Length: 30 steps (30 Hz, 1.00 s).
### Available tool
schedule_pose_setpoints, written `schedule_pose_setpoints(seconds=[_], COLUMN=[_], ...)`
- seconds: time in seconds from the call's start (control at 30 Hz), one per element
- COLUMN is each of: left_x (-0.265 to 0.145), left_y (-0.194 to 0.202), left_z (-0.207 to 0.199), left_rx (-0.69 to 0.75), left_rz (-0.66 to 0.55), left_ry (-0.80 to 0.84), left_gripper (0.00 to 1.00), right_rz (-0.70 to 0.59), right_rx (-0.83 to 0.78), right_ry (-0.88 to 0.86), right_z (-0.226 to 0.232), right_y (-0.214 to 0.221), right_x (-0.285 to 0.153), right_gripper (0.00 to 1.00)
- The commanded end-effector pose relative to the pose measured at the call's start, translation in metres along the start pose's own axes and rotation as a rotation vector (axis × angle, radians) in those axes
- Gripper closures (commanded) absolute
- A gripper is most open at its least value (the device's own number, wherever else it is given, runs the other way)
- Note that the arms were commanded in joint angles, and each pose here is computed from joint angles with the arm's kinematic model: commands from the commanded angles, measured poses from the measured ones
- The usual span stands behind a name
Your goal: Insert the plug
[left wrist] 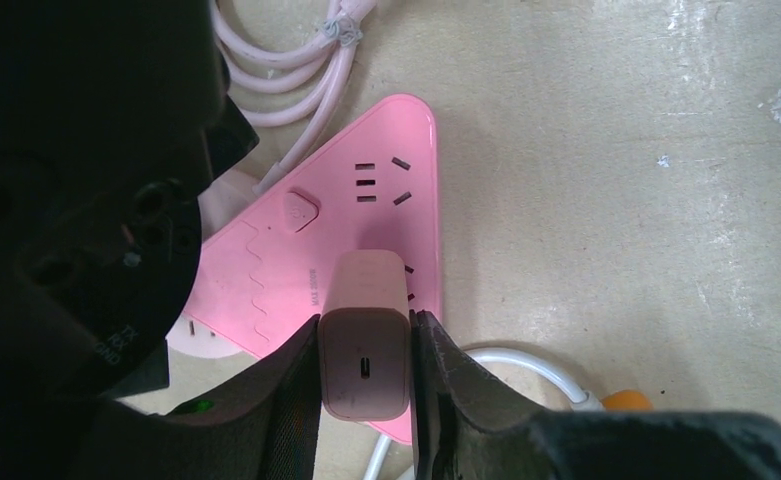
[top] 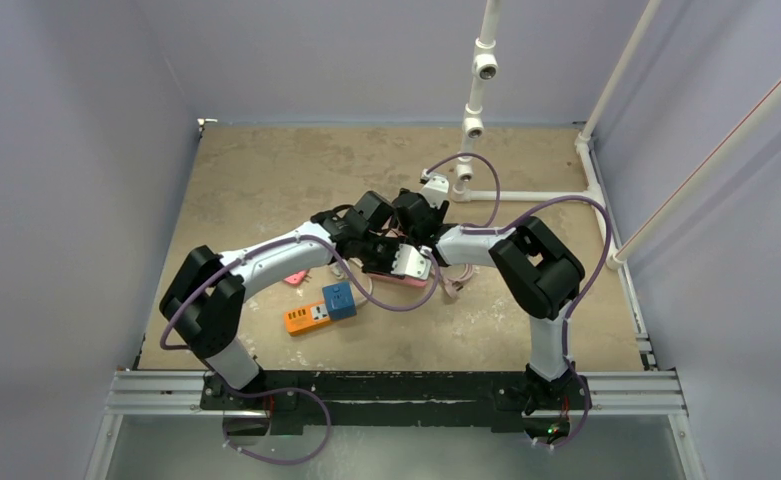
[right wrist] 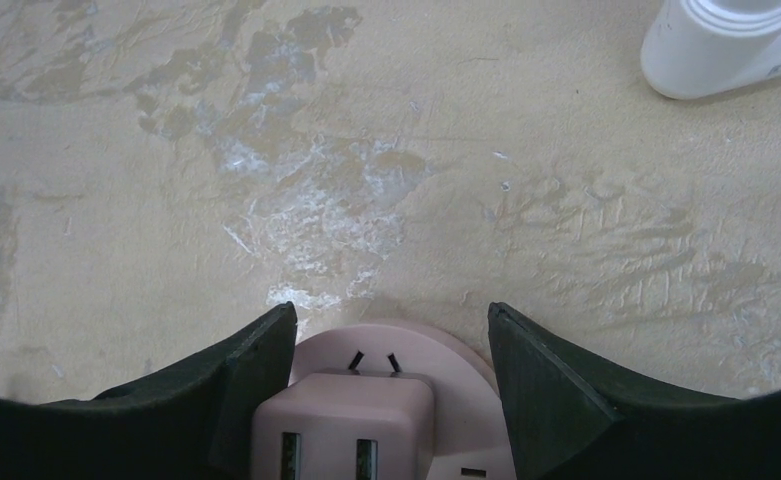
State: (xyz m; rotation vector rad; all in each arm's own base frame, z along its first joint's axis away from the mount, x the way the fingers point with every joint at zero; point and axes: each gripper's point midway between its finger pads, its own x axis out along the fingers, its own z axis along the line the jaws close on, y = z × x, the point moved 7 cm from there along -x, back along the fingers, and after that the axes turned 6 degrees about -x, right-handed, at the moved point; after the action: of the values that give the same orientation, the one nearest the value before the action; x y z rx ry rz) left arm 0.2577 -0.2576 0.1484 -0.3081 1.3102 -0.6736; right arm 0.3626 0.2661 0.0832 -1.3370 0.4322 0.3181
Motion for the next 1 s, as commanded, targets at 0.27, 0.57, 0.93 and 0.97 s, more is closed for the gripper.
schedule_pose_setpoints(seconds=[0.27,0.57,0.93,0.97], left_x=[0.016,0.023,0.033,0.034], left_y=[0.002,0.007,0.007,0.007], left_z=[0.017,0.009,0.004,0.003], left_rx=[0.100,0.082,0.124,0.128], left_rz=[0.083,0.241,0.289,0.290], left_ry=[0.045,-0.008,0.106,0.118], left_gripper=[1.00,1.00,1.00,1.00], right_rz=[0.049,0.066,0.070,0.069], right_rx=[-0.054,-0.048,-0.068,-0.069], right_ry=[-0.121,-0.118,-0.152,-0.154], right_z=[0.022,0.020,0.024,0.024], right_y=[0.016,0.018,0.012,0.012], right_x=[-0.002,-0.005,-0.009,-0.009], right_gripper=[0.29,0.31,0.32,0.32])
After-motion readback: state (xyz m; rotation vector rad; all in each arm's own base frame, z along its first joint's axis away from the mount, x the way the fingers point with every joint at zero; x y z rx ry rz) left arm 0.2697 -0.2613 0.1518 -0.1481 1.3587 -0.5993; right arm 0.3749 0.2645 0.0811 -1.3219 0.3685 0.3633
